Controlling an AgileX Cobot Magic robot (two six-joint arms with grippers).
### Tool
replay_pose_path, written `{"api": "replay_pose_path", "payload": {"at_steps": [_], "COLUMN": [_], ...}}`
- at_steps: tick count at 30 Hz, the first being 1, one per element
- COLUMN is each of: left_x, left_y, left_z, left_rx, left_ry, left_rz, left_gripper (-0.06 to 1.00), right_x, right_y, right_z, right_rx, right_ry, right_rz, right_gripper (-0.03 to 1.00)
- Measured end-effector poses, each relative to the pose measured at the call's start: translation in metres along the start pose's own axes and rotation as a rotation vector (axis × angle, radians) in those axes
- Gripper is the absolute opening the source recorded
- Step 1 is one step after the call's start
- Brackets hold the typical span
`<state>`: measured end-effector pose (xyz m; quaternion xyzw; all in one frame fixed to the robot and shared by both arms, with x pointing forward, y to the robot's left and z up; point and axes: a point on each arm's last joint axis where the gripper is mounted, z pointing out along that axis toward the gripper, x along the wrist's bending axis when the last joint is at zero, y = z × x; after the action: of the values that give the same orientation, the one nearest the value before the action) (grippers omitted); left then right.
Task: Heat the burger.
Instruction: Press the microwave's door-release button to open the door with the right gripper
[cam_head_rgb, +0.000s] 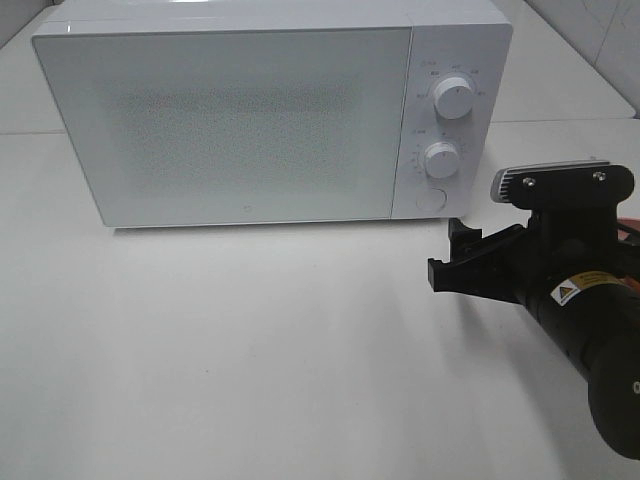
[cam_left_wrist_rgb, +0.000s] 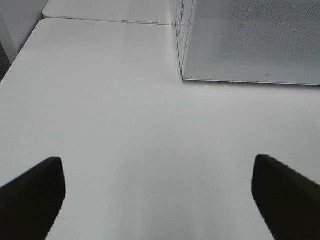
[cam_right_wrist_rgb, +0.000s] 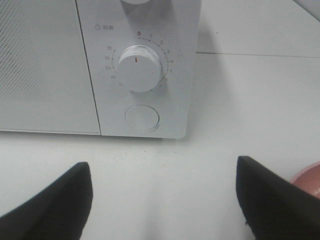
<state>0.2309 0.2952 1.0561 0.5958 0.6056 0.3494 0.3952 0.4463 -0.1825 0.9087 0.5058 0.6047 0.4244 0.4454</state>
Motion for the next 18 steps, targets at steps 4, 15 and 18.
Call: {"api": "replay_pose_path", "payload": {"at_steps": [4, 15, 18], "left_x": [0.0000, 0.0000, 0.0000], "left_y": [0.0000, 0.0000, 0.0000], "left_z": [0.0000, 0.0000, 0.0000], "left_rx": [0.000, 0.000, 0.000], "left_ry": [0.000, 0.000, 0.000], "left_rz": [0.000, 0.000, 0.000], "left_gripper": [0.93, 0.93, 0.93], "right_x": [0.0020, 0.0026, 0.0024], "right_y": [-0.0029, -0.0030, -0.0022], "right_z": [0.0010, 0.0010, 0.0010], "right_rx": [0.005, 0.007, -0.002], "right_ry": [0.016, 0.021, 0.020], "right_rz": [0.022, 0.197, 0.263], "right_gripper": [0.73, 0.45, 0.27]}}
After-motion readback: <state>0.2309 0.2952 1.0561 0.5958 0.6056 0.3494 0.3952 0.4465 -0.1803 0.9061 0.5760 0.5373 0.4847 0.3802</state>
